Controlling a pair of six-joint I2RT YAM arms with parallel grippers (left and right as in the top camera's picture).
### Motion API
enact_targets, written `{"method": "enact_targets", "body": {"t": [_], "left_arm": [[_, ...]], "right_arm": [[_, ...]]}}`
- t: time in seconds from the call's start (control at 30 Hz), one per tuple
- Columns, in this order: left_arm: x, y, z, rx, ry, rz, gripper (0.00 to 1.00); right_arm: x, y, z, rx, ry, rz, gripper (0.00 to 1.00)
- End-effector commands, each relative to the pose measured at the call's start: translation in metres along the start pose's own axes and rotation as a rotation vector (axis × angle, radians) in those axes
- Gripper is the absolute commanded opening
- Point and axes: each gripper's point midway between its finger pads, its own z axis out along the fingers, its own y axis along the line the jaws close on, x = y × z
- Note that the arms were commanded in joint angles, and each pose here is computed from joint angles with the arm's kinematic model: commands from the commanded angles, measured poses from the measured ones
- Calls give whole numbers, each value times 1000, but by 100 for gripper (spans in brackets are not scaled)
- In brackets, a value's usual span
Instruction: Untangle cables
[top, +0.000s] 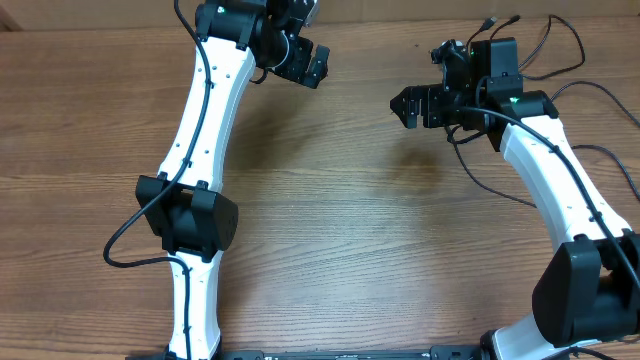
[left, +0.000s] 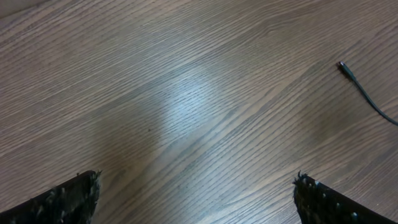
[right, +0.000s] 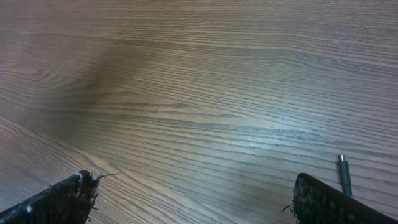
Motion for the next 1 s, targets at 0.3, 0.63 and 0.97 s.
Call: {"method": "enact_targets", "body": {"t": [0.3, 0.63, 0.97], "left_arm": [[-2, 8, -16, -55, -14, -13, 100], [-36, -3, -69, -73, -203, 35, 100], [-27, -17, -122, -104, -387, 139, 100]], "right_arm": [[-2, 0, -1, 5, -6, -12, 100], [-2, 0, -1, 5, -6, -12, 100], [-2, 0, -1, 5, -6, -12, 100]]}}
